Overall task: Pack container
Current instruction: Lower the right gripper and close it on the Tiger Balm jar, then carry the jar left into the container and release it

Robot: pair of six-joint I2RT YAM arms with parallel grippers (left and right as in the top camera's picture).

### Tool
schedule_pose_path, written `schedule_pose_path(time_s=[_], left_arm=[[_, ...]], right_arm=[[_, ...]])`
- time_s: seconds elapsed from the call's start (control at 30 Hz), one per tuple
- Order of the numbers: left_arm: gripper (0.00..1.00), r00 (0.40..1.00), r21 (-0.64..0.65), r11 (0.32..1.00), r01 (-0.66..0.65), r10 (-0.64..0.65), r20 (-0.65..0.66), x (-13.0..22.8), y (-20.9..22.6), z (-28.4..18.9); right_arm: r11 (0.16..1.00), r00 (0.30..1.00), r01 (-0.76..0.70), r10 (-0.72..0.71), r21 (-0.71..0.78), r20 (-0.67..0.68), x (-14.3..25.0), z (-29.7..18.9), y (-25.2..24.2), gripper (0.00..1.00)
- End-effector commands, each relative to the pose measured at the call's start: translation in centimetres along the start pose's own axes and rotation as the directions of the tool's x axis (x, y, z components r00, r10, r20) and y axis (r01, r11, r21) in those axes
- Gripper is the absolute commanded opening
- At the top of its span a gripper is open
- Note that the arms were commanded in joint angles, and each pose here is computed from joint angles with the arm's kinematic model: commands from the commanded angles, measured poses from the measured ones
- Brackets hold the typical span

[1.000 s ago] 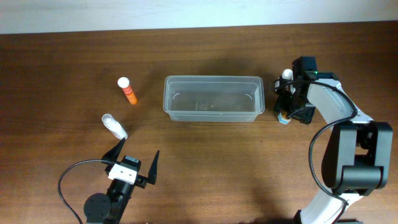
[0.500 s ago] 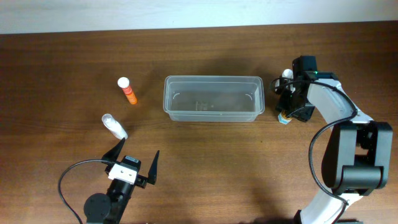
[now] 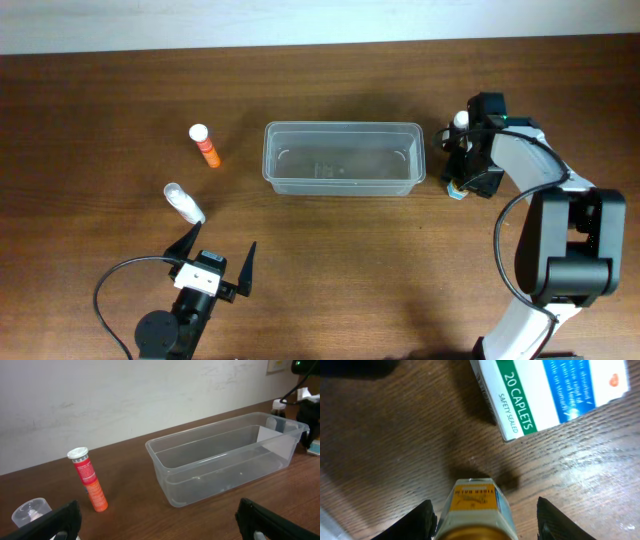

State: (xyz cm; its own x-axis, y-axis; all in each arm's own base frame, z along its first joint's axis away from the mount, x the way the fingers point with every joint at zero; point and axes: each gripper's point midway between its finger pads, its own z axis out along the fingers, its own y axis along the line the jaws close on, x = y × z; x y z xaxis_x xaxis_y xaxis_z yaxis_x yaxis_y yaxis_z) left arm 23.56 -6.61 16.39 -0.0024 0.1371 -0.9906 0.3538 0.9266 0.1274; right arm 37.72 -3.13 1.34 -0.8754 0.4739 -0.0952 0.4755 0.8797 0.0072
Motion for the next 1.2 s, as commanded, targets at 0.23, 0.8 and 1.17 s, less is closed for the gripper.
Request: schedule_pose_path(time_s=[0.23,0.8,1.17], left_arm=[[0.99,1.000,-0.001,1.000,-0.013,0.013,-0.001,0.1,0.0,0.0],[0.99,1.000,-0.001,1.000,-0.013,0.013,-0.001,0.1,0.0,0.0],[0.99,1.000,-0.001,1.000,-0.013,0.013,-0.001,0.1,0.0,0.0]], right_arm=[[1.000,1.000,0.003,-0.003,0.005,-0.023,0.4,1.0,-0.3,0.51],[1.000,0.999,0.004,-0.003,0.022,-0.042,0.5,0.3,-0.5,0.31],[0.999,0.997,0.009,-0.006,0.034,-0.071,-0.3,-4.2,-0.3,0.29]])
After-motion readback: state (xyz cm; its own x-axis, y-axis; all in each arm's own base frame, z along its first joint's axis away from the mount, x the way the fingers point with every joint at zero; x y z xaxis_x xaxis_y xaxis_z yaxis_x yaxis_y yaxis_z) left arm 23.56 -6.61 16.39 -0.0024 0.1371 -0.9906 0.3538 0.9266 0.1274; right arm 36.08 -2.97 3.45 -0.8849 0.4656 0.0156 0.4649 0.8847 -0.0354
